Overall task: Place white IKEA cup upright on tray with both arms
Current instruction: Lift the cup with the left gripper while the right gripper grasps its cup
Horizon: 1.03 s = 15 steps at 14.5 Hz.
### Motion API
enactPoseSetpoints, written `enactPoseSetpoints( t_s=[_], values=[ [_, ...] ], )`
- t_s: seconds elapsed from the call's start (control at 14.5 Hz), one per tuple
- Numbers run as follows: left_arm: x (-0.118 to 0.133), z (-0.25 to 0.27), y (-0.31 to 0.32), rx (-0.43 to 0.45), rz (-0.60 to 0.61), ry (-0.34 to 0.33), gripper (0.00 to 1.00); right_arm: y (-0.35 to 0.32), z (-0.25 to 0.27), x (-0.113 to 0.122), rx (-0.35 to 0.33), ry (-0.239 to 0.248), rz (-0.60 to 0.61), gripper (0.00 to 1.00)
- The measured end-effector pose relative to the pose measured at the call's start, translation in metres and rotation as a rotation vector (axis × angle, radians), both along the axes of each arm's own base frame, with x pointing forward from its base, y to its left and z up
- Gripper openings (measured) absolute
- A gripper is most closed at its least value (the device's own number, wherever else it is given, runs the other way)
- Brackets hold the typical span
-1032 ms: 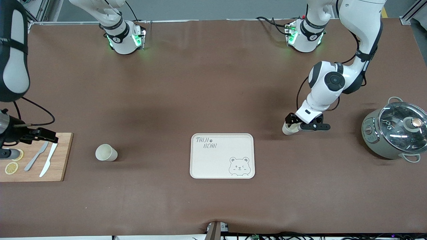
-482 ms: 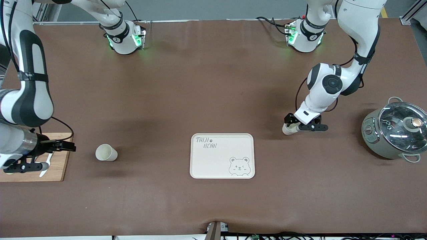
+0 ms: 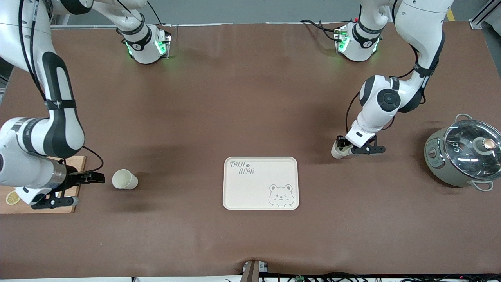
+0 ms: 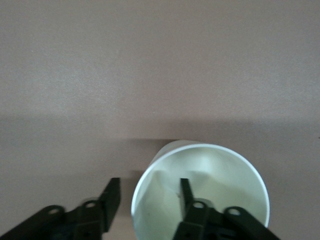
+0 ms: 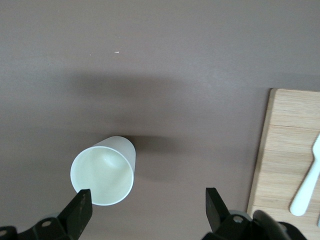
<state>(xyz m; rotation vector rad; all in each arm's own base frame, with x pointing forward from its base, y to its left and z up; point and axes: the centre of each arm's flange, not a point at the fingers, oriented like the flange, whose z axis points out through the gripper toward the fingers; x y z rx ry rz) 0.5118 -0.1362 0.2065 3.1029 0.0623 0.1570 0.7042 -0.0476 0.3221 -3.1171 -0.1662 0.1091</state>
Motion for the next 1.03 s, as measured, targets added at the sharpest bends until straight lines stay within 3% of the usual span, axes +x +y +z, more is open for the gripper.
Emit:
enactPoseSetpoints(
  t_s=[0.34,1.03],
  values=[
    [0.002,-0.001,-0.004,-0.002,-0.005,-0.002,0.03,0.011,-0.033,-0.004,-0.003,0.009,0.016,1.0],
    [0.004,-0.001,-0.005,-0.003,-0.004,-0.006,0.04,0.013,-0.065,-0.015,-0.006,-0.001,0.024,1.0]
  ],
)
